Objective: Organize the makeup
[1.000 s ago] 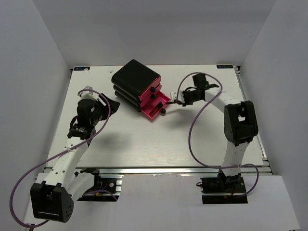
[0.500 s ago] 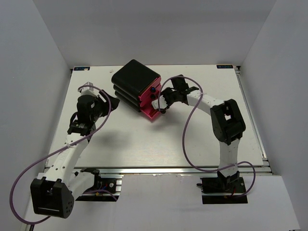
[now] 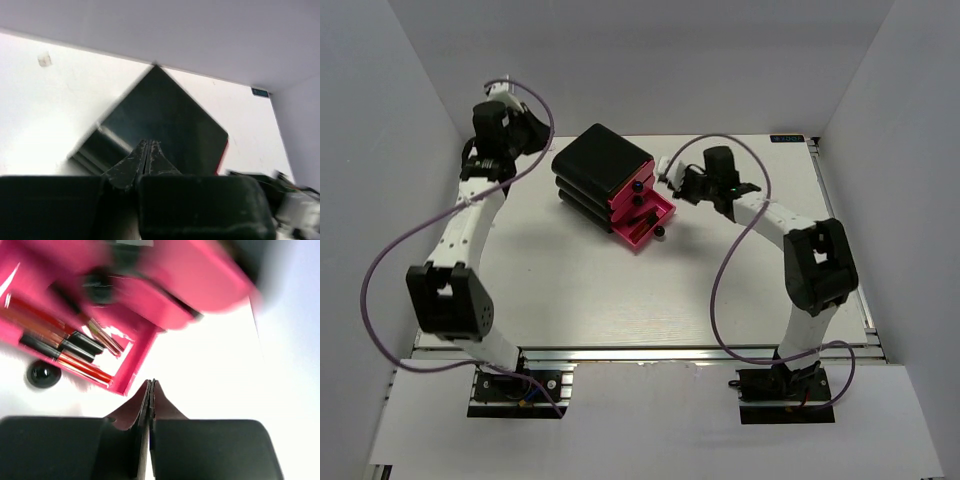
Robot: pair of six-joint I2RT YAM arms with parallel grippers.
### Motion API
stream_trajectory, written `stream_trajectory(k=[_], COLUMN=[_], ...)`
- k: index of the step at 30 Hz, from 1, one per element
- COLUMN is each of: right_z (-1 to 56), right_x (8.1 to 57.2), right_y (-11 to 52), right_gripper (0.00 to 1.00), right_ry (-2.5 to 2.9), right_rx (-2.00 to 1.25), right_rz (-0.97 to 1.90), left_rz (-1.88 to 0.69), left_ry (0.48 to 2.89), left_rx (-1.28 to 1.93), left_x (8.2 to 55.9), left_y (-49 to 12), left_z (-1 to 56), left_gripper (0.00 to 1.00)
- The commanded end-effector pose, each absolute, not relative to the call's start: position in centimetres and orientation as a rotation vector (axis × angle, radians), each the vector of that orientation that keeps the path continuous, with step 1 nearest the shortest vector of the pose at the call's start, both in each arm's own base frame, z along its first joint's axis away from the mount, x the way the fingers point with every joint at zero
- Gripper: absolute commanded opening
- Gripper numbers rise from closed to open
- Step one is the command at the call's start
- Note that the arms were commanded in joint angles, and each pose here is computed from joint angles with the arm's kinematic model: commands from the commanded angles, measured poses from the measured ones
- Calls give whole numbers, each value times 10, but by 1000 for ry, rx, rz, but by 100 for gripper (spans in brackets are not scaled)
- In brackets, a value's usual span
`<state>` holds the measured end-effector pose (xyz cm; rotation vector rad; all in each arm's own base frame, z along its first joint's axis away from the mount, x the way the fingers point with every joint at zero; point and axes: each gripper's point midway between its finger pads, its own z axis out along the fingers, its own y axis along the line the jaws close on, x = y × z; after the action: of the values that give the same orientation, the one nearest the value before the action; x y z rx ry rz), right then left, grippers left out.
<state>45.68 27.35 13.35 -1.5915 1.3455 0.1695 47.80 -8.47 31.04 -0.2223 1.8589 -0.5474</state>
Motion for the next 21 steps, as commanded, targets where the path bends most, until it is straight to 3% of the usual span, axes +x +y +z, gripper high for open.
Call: stream_trajectory(k=[1,3,4,8,13,21], right_z=[177,145,134,96,68,49], right_x=[470,453,443,414,400,424], right_y=[250,247,243,229,240,287], right_gripper=[0,0,0,0,0,0], right_ry=[1734,1939,2028,2274,2467,2486], right_rx=[-976,-906,-861,-621,-388,-362], right_rz=[422,525,548,603,737,880], left_rz=[-515,-494,-477,-411,-451,-587], left_ry=[1908,1862,1865,1921,1995,2064], left_rx=[-122,-86,-88,-91,-72,-21], left_x=[516,539,549,594,616,615], left_y=[-80,-77,-76,-66,-72,-93], left_z=[304,323,321,284,246,213], left_gripper=[10,23,38,51,53,53])
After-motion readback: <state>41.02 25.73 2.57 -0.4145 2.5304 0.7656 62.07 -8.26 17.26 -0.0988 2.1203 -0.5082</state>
